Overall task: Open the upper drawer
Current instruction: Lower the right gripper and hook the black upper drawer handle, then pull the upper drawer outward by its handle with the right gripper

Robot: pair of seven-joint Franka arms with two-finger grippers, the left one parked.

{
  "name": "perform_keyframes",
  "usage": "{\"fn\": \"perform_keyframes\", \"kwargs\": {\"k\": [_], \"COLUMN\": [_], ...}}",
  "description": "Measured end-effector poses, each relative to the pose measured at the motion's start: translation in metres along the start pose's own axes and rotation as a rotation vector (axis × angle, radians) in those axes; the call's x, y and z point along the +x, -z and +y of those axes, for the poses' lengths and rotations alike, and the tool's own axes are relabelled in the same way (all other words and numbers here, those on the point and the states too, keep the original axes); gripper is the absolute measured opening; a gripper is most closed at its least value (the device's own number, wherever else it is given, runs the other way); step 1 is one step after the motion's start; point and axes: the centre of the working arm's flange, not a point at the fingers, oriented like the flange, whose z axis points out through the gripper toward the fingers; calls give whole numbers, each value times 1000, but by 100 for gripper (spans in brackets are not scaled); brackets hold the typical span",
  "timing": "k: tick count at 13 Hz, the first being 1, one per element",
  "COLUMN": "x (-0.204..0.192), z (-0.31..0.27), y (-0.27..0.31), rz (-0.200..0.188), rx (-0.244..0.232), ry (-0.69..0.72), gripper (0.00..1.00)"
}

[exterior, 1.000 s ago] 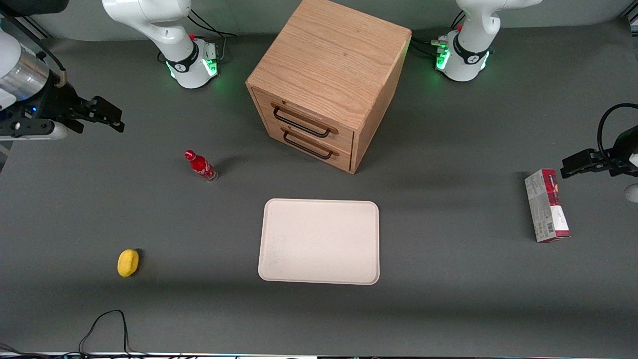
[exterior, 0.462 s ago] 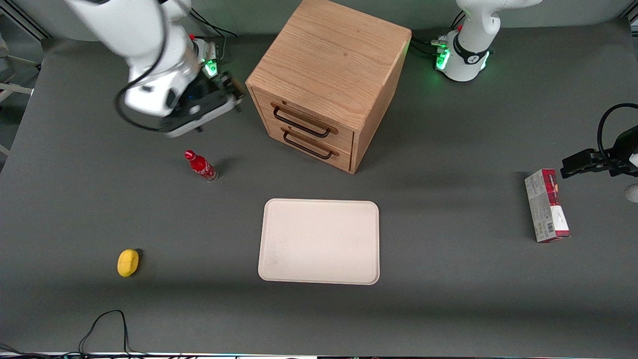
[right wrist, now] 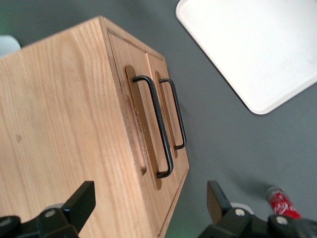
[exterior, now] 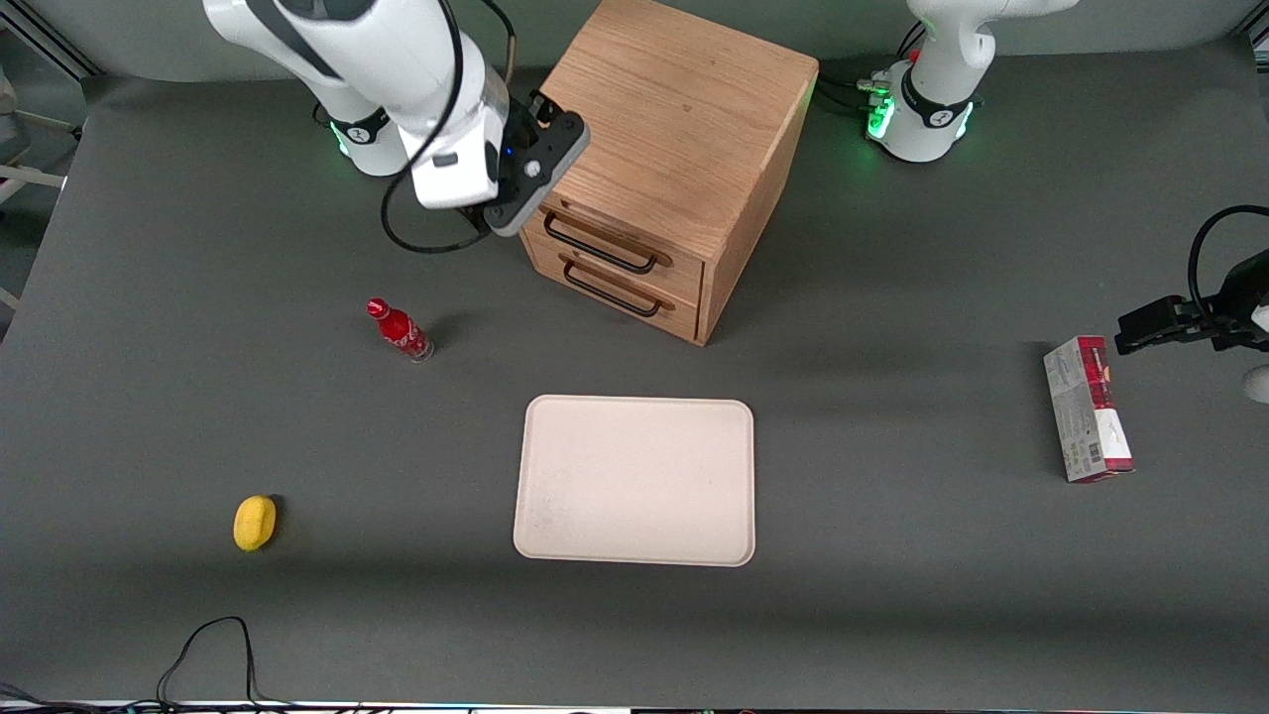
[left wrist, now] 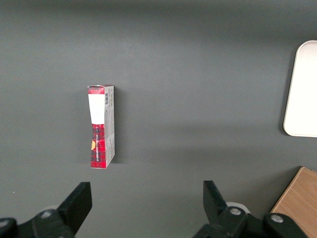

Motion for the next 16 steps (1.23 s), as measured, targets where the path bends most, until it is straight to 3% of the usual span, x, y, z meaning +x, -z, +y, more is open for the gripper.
{"fn": "perform_keyframes", "kwargs": {"k": [2, 5, 9, 16], "x": [13, 29, 32, 39], "z": [20, 33, 39, 49], "y": [-40, -105, -146, -170], "rz": [-28, -40, -71, -90], "rx": [46, 88, 73, 18], "ry": [39, 54, 69, 105], "gripper": [100, 100, 100, 100]}}
